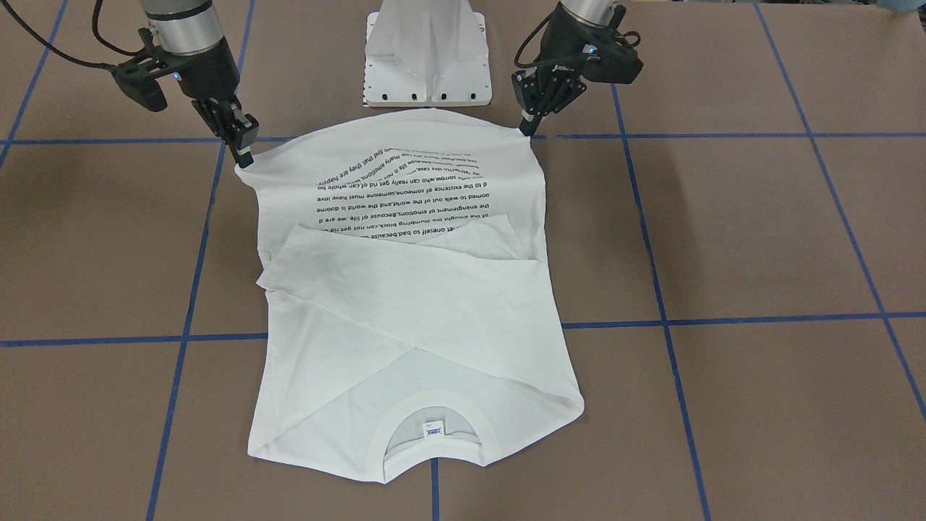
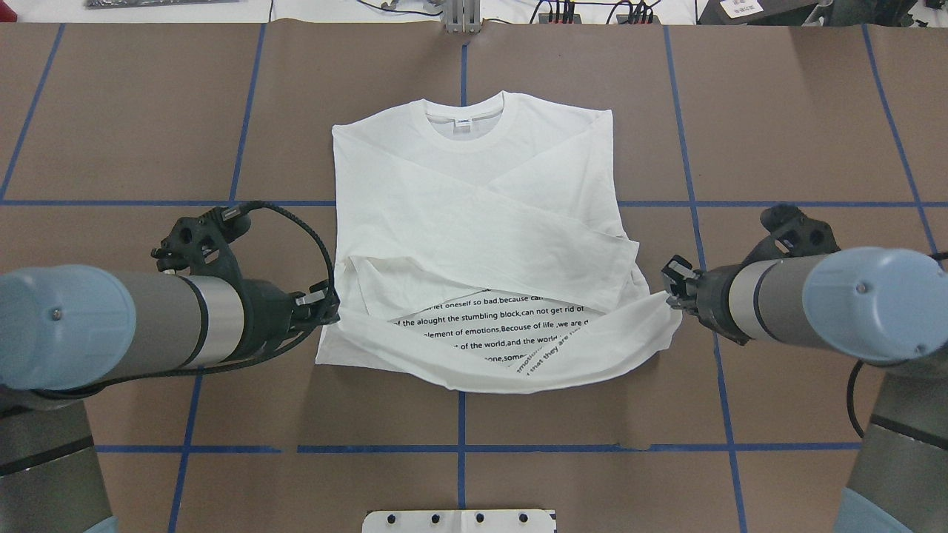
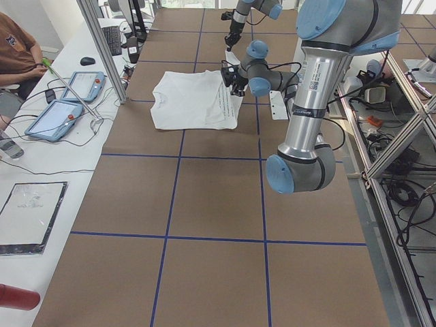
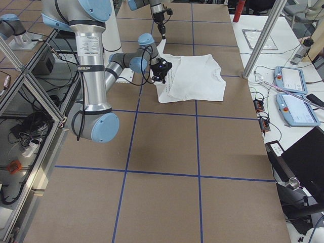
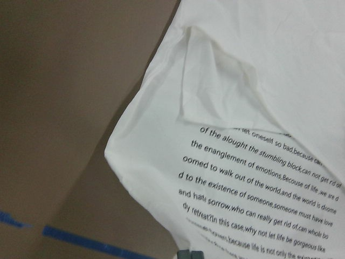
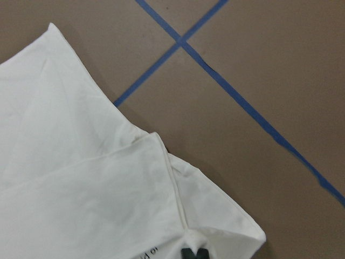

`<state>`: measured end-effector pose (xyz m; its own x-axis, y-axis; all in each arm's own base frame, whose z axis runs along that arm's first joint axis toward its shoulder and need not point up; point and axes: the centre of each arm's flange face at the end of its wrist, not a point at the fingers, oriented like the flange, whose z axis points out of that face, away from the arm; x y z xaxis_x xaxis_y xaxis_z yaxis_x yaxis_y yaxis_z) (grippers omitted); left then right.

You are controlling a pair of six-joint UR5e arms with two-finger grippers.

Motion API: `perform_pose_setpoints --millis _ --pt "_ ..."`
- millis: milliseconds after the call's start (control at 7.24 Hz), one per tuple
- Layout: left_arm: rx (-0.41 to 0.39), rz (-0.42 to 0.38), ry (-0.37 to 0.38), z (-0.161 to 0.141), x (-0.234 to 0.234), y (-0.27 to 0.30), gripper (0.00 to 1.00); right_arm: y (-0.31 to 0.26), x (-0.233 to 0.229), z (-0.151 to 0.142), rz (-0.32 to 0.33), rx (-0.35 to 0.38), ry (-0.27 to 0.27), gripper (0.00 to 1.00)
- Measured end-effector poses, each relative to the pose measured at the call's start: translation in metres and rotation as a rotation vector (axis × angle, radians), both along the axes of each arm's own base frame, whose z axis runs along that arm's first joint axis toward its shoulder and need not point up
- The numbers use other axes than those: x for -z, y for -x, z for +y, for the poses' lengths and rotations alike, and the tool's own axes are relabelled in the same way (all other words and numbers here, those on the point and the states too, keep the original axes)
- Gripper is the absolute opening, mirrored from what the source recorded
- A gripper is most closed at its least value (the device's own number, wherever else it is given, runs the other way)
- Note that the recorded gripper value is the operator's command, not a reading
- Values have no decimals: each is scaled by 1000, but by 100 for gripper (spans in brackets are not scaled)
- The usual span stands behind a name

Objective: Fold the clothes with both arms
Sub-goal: 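Lift the hem with both grippers and fold it toward the collar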

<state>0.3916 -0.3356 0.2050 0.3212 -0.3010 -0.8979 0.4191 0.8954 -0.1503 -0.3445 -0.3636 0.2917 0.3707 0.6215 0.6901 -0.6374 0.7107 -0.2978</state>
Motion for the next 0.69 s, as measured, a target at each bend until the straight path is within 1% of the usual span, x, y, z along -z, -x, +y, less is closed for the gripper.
perform_pose_setpoints --millis 276,414,691 --pt "72 -49 -50 -63 -14 0 0 9 0 -98 103 -16 -50 0" --pt "108 -55 -64 -96 -29 -6 0 15 2 -140 138 -29 -56 0" --pt "172 -46 -84 -155 -61 -17 0 38 7 -212 190 -56 -36 0"
